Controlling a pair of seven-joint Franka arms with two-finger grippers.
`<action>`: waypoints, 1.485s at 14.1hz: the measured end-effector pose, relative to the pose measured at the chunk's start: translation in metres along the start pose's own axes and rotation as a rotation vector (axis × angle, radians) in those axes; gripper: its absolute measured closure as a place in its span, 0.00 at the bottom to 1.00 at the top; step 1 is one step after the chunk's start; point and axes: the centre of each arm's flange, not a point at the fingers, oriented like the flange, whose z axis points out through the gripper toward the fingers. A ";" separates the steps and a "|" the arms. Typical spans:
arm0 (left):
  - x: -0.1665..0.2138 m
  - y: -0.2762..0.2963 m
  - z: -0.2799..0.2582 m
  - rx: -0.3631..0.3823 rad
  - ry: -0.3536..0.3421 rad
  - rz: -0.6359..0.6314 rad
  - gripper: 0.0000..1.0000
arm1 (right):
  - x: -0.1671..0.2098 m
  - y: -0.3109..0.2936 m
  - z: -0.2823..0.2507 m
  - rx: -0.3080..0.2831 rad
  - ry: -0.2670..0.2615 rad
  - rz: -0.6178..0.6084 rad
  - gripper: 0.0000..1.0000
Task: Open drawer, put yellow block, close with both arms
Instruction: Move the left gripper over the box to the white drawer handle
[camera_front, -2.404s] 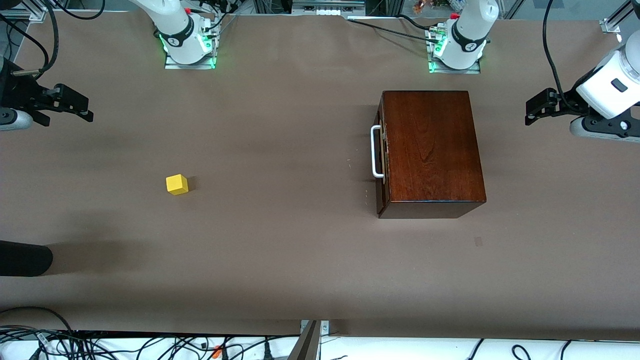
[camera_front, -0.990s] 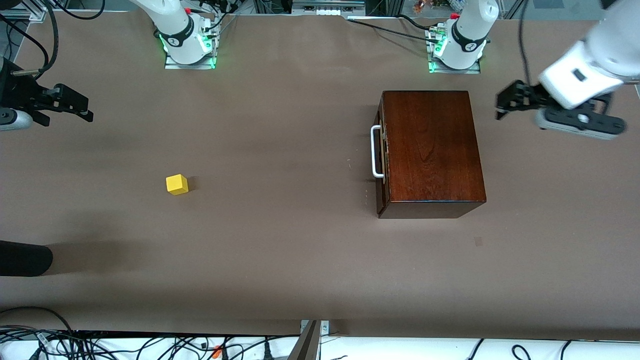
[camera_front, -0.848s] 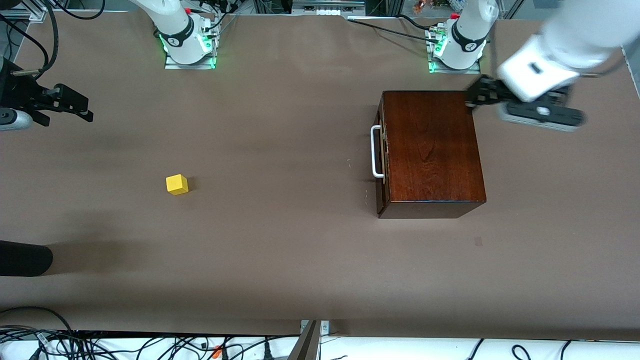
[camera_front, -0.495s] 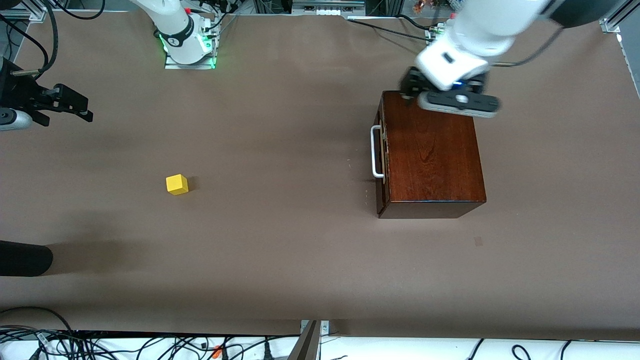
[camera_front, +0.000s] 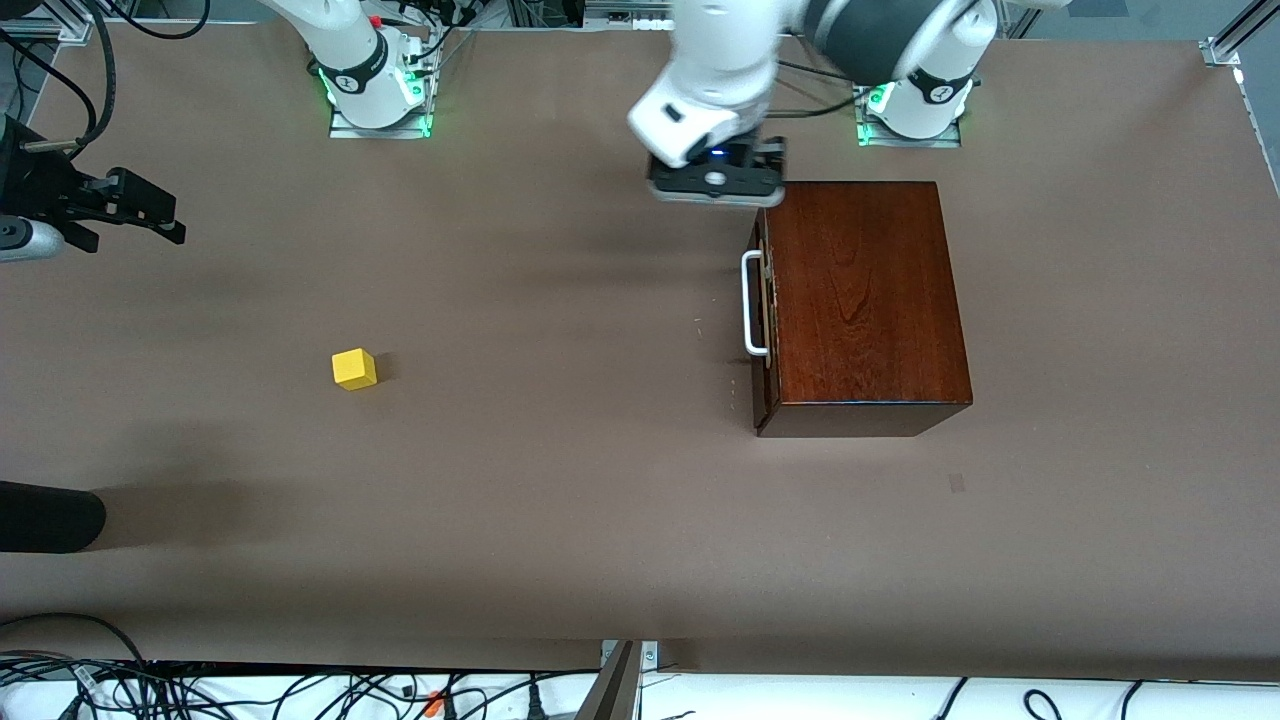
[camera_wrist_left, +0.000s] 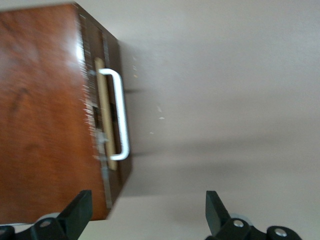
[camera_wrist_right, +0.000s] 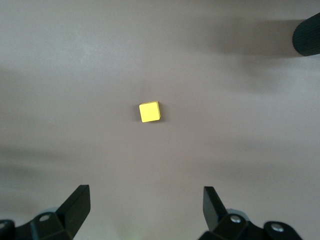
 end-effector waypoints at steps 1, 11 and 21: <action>-0.002 0.010 0.011 0.004 -0.008 -0.016 0.00 | 0.000 0.000 0.000 0.000 0.000 0.000 0.00; 0.049 0.015 0.129 0.164 0.008 -0.038 0.00 | 0.000 0.000 0.000 0.000 0.000 0.000 0.00; 0.054 -0.008 0.203 0.264 0.045 0.024 0.00 | 0.000 0.000 0.000 0.000 0.000 0.000 0.00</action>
